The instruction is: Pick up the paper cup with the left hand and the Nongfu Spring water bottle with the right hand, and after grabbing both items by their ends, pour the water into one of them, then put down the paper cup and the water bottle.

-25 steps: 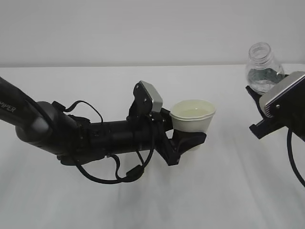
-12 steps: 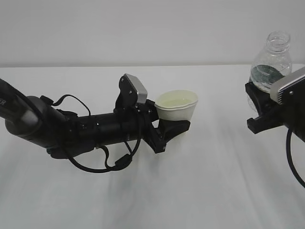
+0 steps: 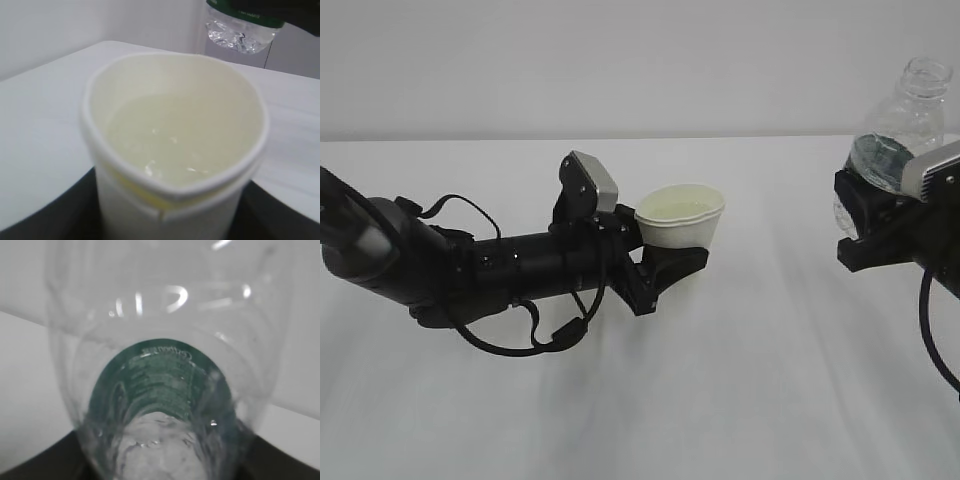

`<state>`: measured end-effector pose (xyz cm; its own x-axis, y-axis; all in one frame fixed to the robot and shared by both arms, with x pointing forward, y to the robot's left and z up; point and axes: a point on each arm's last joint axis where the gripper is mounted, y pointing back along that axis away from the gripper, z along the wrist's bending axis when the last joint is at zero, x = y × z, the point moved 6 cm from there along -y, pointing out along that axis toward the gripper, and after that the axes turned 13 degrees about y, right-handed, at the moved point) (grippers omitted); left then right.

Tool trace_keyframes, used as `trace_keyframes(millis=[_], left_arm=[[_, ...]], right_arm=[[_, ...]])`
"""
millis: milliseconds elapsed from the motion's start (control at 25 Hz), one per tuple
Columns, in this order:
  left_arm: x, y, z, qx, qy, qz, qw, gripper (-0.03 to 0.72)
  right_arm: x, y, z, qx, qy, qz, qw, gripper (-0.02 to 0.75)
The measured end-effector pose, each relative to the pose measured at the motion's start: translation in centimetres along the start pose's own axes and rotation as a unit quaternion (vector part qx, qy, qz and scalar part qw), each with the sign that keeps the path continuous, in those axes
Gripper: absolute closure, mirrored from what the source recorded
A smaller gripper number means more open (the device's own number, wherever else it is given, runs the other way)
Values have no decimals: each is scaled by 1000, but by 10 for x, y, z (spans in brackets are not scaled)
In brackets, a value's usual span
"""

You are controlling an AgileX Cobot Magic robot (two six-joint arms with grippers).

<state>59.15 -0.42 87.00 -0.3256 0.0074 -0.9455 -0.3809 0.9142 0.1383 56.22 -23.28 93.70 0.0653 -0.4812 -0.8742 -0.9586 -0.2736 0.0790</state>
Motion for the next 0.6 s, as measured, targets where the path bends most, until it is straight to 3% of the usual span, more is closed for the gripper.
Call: trace_keyframes(millis=[600], left_arm=[[-3, 10, 17, -15, -2, -1, 1000, 251]], right_arm=[[32, -36, 12, -14, -81, 33, 996, 372]])
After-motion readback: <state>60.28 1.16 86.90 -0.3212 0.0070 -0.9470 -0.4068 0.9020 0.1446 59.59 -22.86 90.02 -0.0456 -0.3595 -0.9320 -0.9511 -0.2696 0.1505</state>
